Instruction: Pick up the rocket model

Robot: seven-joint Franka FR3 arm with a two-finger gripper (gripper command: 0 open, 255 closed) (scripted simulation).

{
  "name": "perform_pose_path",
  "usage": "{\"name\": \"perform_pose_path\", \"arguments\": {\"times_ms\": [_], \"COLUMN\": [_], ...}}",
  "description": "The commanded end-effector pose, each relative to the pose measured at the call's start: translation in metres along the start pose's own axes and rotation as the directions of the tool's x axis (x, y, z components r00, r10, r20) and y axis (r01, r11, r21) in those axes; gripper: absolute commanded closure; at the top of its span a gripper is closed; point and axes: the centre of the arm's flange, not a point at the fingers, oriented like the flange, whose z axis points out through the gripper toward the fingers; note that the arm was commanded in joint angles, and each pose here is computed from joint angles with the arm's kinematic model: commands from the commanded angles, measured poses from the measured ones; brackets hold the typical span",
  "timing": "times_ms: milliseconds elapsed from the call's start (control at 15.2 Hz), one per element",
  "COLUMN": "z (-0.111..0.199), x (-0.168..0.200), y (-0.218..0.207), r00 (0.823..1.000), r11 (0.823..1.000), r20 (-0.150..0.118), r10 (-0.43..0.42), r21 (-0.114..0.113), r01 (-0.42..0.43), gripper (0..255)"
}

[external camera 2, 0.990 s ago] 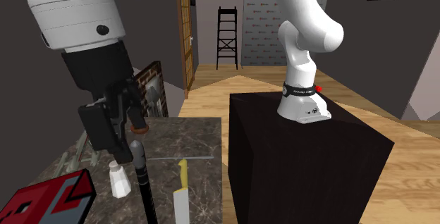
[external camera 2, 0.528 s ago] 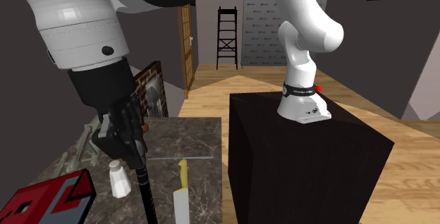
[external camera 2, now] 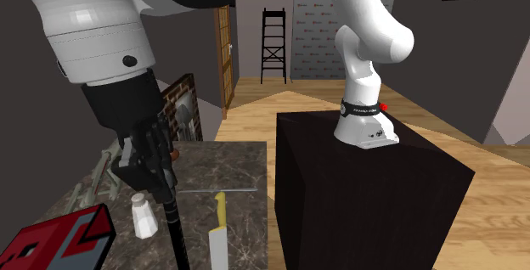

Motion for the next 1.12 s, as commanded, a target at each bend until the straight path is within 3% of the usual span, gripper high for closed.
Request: {"name": "perform_pose_path", "arguments": {"times_ms": [0, 1056], "z": [-0.005, -0.079], "x": [-0.001, -0.012], "y": [0.000, -0.001], "r00": [1.000, 1.000], "r11": [1.000, 1.000], "r20": [0.001, 0.001], "r10": [0.000, 0.000], "r21": [0.000, 0.000], "r01": [0.000, 0.000], "gripper": [255, 255]}}
